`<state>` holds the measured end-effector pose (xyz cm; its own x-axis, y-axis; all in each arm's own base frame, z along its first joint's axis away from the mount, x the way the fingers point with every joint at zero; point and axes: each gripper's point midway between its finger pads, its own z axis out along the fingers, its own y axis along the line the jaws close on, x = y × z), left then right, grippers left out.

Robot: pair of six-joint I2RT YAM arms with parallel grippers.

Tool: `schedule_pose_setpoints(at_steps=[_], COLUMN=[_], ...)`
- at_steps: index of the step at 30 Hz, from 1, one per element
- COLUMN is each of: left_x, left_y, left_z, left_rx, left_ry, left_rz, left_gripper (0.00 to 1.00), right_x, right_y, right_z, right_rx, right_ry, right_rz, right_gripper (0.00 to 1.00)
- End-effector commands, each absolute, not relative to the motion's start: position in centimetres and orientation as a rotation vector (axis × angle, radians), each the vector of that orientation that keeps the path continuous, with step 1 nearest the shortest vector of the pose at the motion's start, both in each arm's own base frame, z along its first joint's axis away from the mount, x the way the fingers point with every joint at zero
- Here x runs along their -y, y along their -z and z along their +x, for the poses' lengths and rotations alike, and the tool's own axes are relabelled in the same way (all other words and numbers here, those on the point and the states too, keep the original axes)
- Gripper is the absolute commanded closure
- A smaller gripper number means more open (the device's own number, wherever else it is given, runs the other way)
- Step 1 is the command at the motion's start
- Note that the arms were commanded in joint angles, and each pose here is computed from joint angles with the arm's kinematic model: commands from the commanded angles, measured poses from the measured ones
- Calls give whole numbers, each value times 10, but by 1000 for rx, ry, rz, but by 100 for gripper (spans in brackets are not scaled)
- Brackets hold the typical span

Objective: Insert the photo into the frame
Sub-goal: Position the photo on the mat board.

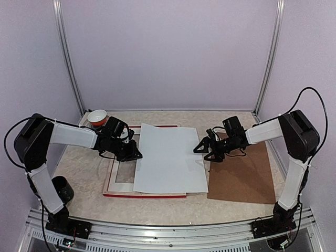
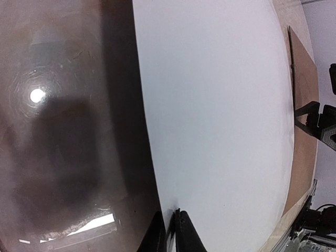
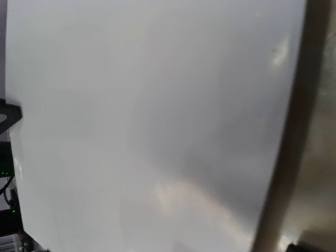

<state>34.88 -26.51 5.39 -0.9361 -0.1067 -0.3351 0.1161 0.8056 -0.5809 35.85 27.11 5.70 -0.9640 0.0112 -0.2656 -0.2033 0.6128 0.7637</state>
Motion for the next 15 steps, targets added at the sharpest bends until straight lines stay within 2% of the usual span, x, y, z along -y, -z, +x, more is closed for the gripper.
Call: schedule_pose_setpoints(at_steps=[1,7,15], left_x=[259,257,255], left_y=[-57,-57,-51], left_z=[352,351,350], left_rx=[-2623,-2622,-2632], left_ry=[858,849,837], left_rz=[3,-1,-21], left_gripper=[89,73,71], right_x=[-286,-288,-287], right_y=[-63,-62,-60], right_z=[359,357,355], right_rx=[-2566,-2567,-2575], right_ry=[-1355,-1365,-1365], right_rz=[-196,-202,-196], right_gripper=[3,4,4])
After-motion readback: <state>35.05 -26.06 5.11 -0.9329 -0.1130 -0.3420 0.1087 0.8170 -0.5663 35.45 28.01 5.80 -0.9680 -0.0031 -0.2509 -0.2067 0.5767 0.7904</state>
